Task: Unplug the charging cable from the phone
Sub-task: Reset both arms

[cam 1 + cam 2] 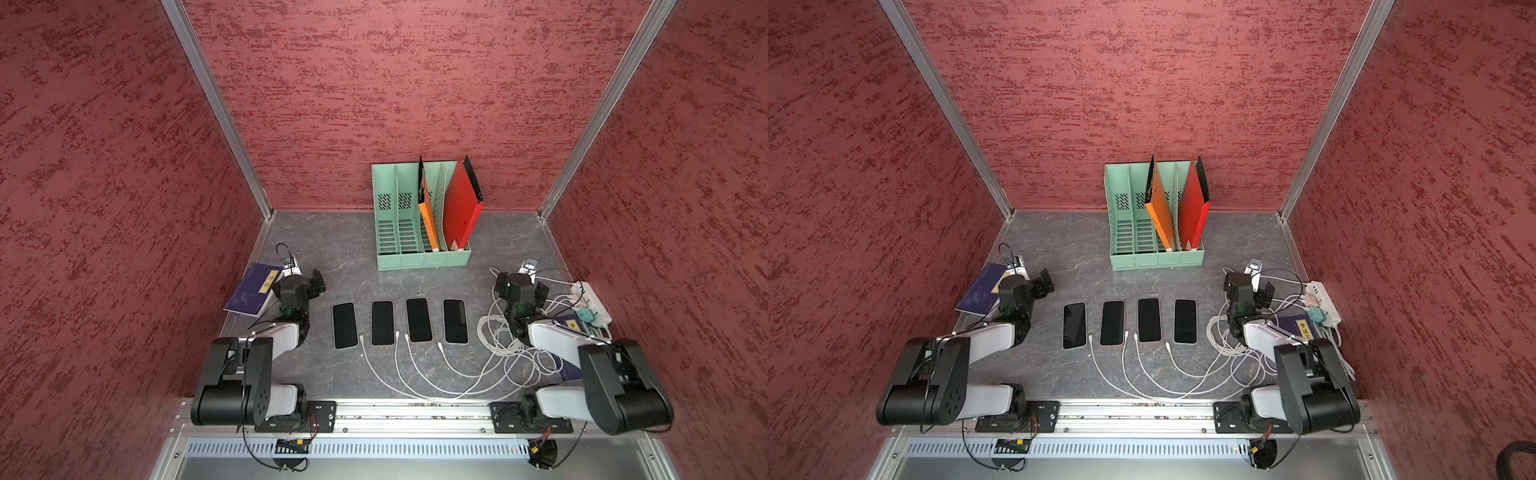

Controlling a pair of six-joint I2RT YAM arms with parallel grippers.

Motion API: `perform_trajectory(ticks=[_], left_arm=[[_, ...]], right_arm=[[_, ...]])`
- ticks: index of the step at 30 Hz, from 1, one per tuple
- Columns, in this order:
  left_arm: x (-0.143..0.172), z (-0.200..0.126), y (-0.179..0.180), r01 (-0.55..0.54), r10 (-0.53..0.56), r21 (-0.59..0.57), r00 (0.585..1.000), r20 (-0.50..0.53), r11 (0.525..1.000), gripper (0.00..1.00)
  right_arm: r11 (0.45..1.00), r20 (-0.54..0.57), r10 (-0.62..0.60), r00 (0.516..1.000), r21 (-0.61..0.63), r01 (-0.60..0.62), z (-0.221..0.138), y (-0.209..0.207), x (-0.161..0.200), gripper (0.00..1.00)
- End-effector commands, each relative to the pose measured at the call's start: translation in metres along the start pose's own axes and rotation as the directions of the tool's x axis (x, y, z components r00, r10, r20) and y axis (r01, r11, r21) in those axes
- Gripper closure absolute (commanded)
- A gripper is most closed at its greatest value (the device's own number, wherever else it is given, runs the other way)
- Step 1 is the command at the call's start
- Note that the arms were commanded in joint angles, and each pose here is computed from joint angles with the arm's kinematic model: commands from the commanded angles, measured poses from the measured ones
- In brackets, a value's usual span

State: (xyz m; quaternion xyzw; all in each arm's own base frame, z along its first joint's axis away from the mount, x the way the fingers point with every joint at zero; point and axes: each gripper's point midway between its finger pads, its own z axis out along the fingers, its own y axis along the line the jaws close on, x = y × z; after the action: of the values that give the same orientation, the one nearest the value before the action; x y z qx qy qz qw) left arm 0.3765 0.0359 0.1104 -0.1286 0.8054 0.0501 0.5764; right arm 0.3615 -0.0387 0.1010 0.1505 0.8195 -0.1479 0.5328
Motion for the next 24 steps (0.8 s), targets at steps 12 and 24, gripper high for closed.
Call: perform_trajectory(ticks=[12,24], left_arm=[[-0.012,0.014,-0.019,-0.040,0.030,0.113,0.996,0.089,0.993,0.00],[-0.012,0.013,-0.021,-0.043,0.030,0.122,0.995,0.100,0.992,0.00]], right_arm=[[0.950,0.176,0.043,0.984,-0.312,0.014,0.015,0.038,-0.030,0.02],[0.948,0.177,0.039,0.983,-0.319,0.020,0.015,0.040,-0.030,0.01]])
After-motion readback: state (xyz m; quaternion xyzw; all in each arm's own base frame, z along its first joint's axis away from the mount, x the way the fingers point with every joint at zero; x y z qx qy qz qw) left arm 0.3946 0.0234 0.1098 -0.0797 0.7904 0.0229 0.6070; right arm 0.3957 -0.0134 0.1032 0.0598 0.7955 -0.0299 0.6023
